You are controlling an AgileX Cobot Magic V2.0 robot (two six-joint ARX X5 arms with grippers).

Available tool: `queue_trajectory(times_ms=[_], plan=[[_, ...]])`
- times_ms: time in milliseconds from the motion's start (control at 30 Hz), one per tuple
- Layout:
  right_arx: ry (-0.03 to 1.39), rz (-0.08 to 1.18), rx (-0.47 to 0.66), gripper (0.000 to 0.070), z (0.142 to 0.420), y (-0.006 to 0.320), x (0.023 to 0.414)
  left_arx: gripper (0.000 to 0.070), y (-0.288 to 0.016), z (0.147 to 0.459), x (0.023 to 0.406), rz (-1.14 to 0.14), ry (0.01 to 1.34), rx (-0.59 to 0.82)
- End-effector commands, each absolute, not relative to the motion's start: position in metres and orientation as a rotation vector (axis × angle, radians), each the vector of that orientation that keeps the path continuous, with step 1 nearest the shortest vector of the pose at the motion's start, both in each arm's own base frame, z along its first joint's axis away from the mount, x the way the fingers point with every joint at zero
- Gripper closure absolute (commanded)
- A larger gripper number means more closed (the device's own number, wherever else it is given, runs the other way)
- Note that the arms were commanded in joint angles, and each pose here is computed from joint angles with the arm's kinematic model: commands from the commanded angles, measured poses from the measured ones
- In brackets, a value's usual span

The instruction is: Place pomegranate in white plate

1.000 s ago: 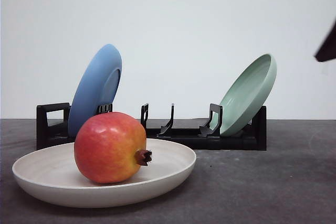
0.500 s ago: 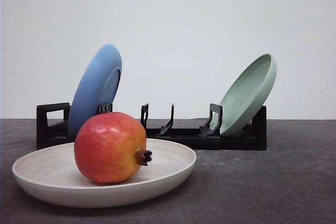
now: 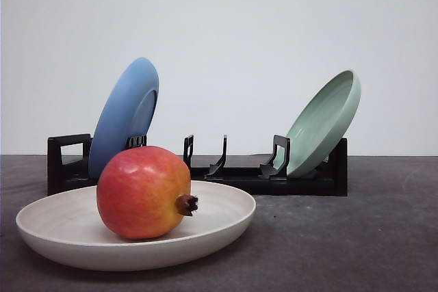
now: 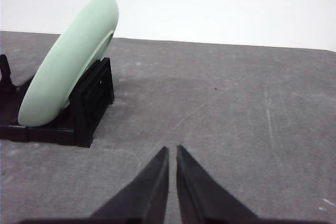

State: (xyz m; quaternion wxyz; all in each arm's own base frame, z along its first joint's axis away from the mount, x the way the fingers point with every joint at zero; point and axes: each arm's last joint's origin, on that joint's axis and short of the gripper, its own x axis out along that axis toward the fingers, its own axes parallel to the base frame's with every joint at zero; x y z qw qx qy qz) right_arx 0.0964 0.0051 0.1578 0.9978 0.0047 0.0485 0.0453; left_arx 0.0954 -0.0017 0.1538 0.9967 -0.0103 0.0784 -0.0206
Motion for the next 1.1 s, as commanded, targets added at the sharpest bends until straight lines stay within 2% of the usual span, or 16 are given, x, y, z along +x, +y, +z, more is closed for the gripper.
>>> queue_trajectory(times_ms=[0, 1067], plan=[[0.092, 0.086, 0.026, 0.0676, 0.1574, 0.0049, 0.0967, 0.0700, -0.0017, 0.1522, 0.0960, -0.042, 0.149, -0.014], [0.092, 0.085, 0.026, 0.0676, 0.1574, 0.0049, 0.0967, 0.0700, -0.0017, 0.1522, 0.0960, -0.042, 0.149, -0.014]])
